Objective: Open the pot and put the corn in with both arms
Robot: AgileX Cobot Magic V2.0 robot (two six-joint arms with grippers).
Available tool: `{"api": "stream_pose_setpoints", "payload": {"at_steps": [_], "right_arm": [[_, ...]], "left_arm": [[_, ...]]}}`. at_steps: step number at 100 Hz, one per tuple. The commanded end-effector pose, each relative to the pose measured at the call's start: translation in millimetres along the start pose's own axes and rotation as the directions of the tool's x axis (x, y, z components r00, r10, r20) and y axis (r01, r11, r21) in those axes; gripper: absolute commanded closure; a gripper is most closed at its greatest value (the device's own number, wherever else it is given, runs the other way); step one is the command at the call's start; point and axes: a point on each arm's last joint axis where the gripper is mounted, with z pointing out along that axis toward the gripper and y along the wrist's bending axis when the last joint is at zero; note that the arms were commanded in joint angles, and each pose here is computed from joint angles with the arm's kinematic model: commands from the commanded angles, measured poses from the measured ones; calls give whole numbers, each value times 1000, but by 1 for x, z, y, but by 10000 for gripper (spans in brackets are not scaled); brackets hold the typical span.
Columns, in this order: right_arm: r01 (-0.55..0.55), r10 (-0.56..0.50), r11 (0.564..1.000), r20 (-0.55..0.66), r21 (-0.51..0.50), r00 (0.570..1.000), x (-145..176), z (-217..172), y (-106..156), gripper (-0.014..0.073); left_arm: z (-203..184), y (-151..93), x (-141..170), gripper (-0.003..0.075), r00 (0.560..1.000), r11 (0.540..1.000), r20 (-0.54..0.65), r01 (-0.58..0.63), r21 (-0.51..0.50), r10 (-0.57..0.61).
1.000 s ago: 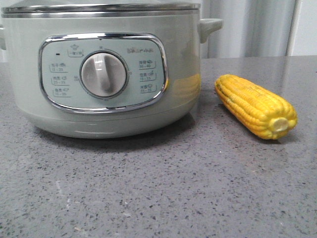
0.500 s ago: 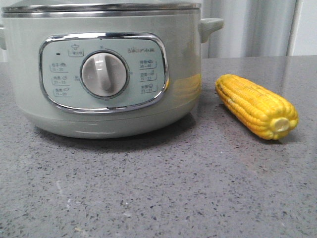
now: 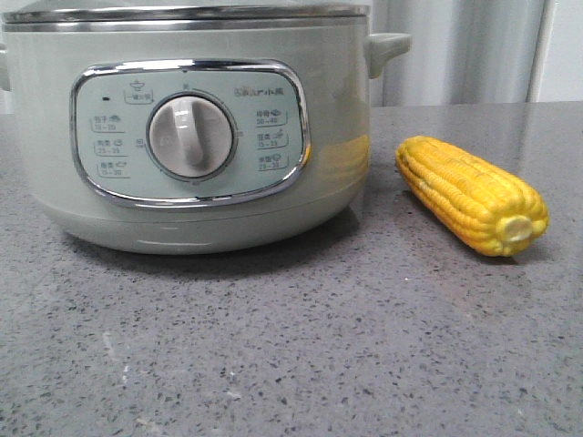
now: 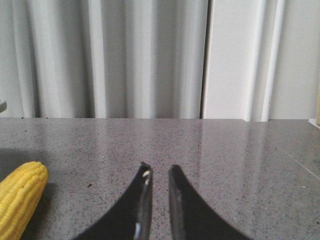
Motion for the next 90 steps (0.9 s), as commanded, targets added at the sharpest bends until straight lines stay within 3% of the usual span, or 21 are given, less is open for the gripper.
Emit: {"api": "stream_pose_setpoints", "payload": {"at_steps": [1,35,47,58,90], "right_arm": [[21,-21,1000,42,9,999,-26,2,-2,580],[18,-19,1000,-206,-6,978,-46,48,-5,581],[-40,39,999,-275,1,961,-53,68,-6,581],[-89,88,996,-310,11,947,-57,82,-6,581],[-89,86,996,-393,12,916,-45,95,-5,580]], "left_arm": [[2,1,-31,741,994,1000,113,16,1,-16],[35,1,-54,741,1000,1000,-26,9,6,-9],[49,1,-58,741,997,1000,-71,9,6,-9],[60,1,-61,741,997,1000,-82,9,6,-8],[72,1,-58,733,997,1000,-77,10,3,-10]]}}
